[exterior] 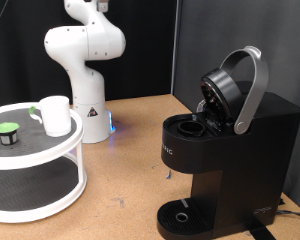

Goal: Make a cup of coffee with the keurig machine

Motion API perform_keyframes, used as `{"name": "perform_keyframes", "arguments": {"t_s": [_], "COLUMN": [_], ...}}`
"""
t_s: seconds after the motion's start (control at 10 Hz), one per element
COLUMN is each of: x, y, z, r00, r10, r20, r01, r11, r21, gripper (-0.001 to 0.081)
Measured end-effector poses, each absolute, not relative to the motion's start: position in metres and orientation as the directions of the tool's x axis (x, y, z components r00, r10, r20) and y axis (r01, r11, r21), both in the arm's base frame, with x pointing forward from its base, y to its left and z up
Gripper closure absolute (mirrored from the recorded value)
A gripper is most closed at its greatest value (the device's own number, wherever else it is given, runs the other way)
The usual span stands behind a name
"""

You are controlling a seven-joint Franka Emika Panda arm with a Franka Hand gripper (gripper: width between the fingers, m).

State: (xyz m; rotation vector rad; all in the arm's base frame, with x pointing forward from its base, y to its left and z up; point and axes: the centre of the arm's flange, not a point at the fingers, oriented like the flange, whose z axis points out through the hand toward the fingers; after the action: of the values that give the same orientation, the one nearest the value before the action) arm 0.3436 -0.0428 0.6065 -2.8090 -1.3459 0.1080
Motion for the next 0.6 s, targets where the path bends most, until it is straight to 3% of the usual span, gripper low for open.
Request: {"name": "perform_keyframes", "arguments": {"t_s": [0.3,0.6], "x": [0.321,0.314], "y": [-0.085,-0.091], "z": [0.614,0.613], "r00": [0.602,0.575], "r10": [0.798,0.818], "r20": [-0.021,-0.026], "r01": [0.795,0.813], "r11": [-0.602,-0.575], "r21": [-0.076,-0.093], "gripper": [0.0001,0.0001]}}
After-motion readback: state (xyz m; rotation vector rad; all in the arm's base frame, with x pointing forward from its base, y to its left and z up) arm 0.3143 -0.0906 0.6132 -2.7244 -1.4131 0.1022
